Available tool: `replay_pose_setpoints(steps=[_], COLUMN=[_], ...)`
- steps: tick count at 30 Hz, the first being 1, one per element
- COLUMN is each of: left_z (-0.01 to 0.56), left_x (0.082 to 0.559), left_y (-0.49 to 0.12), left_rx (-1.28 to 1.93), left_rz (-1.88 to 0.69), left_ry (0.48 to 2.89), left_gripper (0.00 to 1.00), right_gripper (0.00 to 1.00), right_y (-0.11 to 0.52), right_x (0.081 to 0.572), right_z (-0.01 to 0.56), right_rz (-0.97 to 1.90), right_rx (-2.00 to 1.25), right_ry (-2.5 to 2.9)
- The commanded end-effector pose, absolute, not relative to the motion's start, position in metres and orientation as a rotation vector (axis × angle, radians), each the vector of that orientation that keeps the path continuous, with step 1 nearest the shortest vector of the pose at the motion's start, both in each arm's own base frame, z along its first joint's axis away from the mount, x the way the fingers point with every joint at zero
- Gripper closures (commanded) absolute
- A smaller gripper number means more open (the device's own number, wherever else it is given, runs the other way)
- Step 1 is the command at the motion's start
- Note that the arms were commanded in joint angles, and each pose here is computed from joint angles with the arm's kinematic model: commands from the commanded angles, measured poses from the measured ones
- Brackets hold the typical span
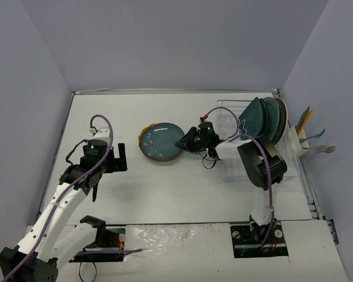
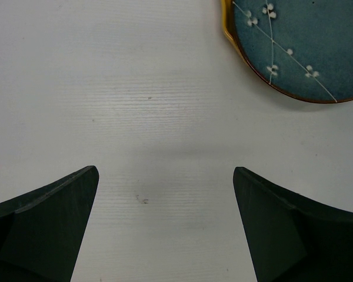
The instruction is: Load the plates into the dish rack
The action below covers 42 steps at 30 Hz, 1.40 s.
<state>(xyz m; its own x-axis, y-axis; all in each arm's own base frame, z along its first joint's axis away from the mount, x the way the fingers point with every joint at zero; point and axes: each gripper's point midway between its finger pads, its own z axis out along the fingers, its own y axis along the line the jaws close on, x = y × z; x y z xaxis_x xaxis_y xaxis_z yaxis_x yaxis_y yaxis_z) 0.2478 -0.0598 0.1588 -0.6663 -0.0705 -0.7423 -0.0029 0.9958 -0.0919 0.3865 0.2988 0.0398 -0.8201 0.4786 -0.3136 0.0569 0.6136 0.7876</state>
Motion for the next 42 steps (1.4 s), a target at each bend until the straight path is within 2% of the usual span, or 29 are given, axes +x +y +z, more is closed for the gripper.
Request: replay_pose_setpoints(steps=[1, 6, 13, 18, 25, 33, 42], left_z=[0.179, 0.180, 0.183, 0.184, 0.185, 0.182, 0.182], left_x=[0.261, 0.261, 0.261, 0.261, 0.261, 0.264, 0.266], left_y=[-0.058, -0.057, -0.055, -0.053, -0.049, -0.047, -0.044], left_rx=[-0.064, -0.066, -0.072, -0.077, -0.079, -0.082, -0.098], left_rz=[-0.097, -0.095, -0.088, -0.077, -0.053, -0.052, -0.059], left_ry=[2.224, 2.219, 2.208, 2.202, 2.204, 2.219, 2.216], left_gripper=[0.03, 0.03, 0.03, 0.03, 0.03, 0.03, 0.03], right_gripper=[0.97, 1.00, 1.00, 1.00, 1.00, 1.00, 1.00], right_y=[0.315, 0.313, 0.313, 0.290, 0.191, 0.045, -0.020], right_x=[0.406, 0.407, 0.411, 0.416, 0.414, 0.406, 0.407], right_z=[0.099, 0.127, 0.200, 0.267, 0.340, 0.379, 0.386], right_rz=[1.202, 1.216, 1.246, 1.092, 0.717, -0.065, -0.496], right_rx=[0.303, 0.279, 0.154, 0.050, -0.002, 0.017, 0.042], right_ry=[2.179, 2.140, 2.024, 1.961, 1.885, 1.833, 1.826])
